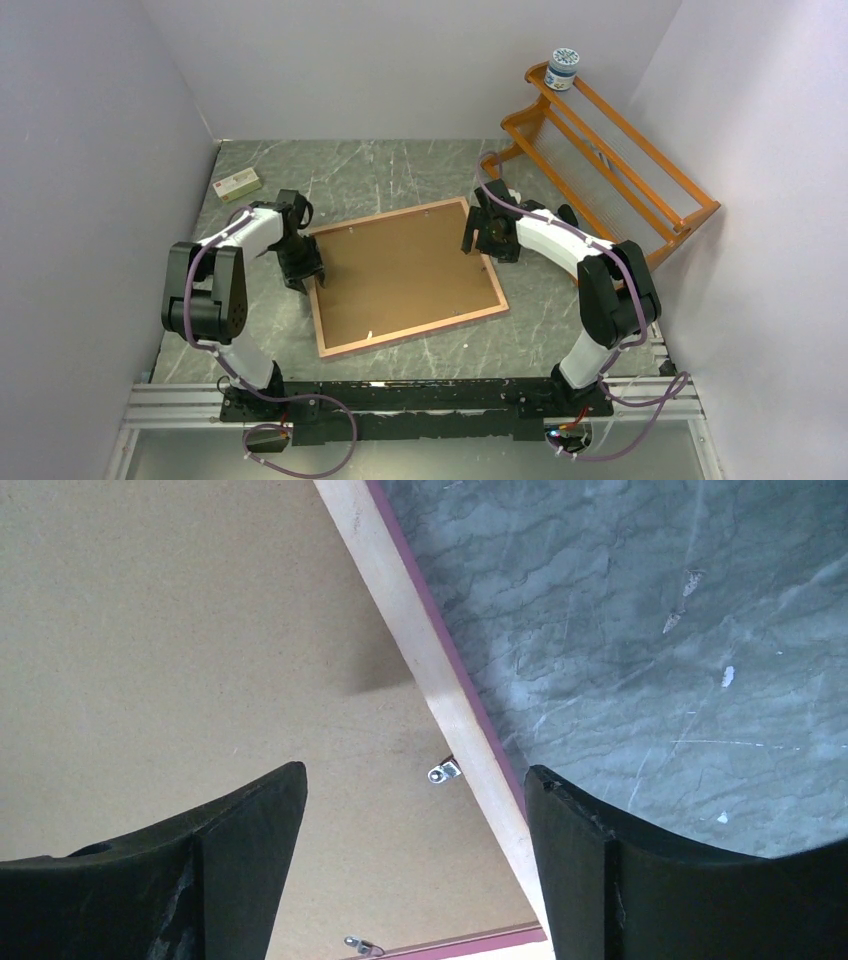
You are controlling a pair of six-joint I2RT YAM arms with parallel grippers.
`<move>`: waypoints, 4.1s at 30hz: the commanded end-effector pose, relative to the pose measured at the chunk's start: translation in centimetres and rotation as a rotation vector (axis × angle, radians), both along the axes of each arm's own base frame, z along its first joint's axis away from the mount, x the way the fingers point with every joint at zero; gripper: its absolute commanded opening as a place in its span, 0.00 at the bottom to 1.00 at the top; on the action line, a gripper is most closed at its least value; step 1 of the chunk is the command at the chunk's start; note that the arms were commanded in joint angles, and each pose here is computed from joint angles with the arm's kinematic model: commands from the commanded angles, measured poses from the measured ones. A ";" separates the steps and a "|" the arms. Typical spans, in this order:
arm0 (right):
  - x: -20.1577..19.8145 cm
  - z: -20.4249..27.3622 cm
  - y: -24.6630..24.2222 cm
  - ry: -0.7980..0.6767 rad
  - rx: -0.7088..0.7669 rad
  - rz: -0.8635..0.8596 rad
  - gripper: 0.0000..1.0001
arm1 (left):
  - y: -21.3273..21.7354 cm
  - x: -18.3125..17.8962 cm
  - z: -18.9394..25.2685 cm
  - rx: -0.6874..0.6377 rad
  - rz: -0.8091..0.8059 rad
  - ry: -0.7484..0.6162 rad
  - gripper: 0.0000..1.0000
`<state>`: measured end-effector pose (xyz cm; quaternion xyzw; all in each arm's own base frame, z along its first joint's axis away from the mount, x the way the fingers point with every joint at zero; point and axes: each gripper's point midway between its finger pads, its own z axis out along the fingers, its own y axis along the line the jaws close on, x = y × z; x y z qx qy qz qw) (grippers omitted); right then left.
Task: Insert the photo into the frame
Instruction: Install the photo frame at the center of the board.
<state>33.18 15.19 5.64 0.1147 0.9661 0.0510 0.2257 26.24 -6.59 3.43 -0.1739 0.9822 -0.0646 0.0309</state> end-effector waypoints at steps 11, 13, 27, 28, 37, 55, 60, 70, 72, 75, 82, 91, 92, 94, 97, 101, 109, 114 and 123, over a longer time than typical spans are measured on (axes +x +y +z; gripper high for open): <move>0.7 0.7 0.3 -0.028 0.046 0.012 0.81 | 0.3 0.6 -1.7 0.060 0.014 0.034 0.64; 0.6 0.6 0.3 -0.024 0.050 0.013 0.81 | 0.5 0.7 -1.8 0.072 0.021 0.034 0.60; 0.3 -0.5 0.6 0.008 0.068 0.018 0.78 | -0.1 0.1 -3.2 0.046 0.103 0.062 0.35; 0.4 -0.5 0.6 0.007 0.068 0.017 0.78 | -0.2 0.2 -3.2 0.044 0.106 0.060 0.34; 0.2 -1.0 0.7 0.020 0.068 0.018 0.77 | -1.1 2.1 -2.1 -0.019 0.032 -0.036 0.64; -0.2 -2.2 0.4 0.048 0.055 0.016 0.76 | 0.8 3.7 -2.9 0.100 -0.003 -0.044 0.41; -0.1 -2.2 0.6 0.048 0.057 0.018 0.75 | 0.9 3.3 -3.0 0.101 0.002 -0.030 0.29; 0.4 -1.4 0.9 0.029 0.071 0.017 0.75 | 1.1 3.7 -3.0 0.121 0.044 -0.021 0.03; 0.4 -1.1 0.8 0.022 0.073 0.015 0.75 | 1.0 4.0 -2.7 0.120 0.049 -0.030 0.02; 0.6 -0.6 0.8 0.006 0.077 0.015 0.75 | 1.1 4.3 -2.1 0.123 0.049 -0.045 0.07; 0.6 -0.4 0.9 0.000 0.082 0.018 0.75 | 0.6 5.3 -1.3 0.087 -0.018 -0.099 0.61; 0.2 -1.0 0.9 0.013 0.087 0.015 0.75 | 0.8 5.3 -2.7 0.102 -0.028 -0.048 0.45; 0.1 -1.1 0.9 0.015 0.086 0.015 0.75 | 0.9 5.2 -2.9 0.103 -0.031 -0.040 0.42; 0.1 -1.3 0.8 0.019 0.084 0.013 0.75 | 0.9 5.1 -3.1 0.105 -0.036 -0.033 0.36; 0.1 -1.3 0.9 0.020 0.083 0.015 0.75 | 1.0 4.9 -3.2 0.107 -0.046 -0.025 0.27; 0.4 -1.2 1.0 0.018 0.084 0.019 0.75 | 1.0 4.8 -3.0 0.107 -0.054 -0.025 0.19; 0.6 -1.1 1.0 0.016 0.078 0.022 0.75 | 0.9 5.1 -2.4 0.100 -0.083 -0.042 0.03; 0.9 -0.4 1.0 -0.002 0.080 0.020 0.75 | 0.9 5.4 -1.6 0.104 -0.051 -0.056 0.06; 2.1 3.5 0.3 -0.069 0.089 -0.022 0.77 | 2.0 8.3 3.0 0.146 -0.006 -0.215 0.64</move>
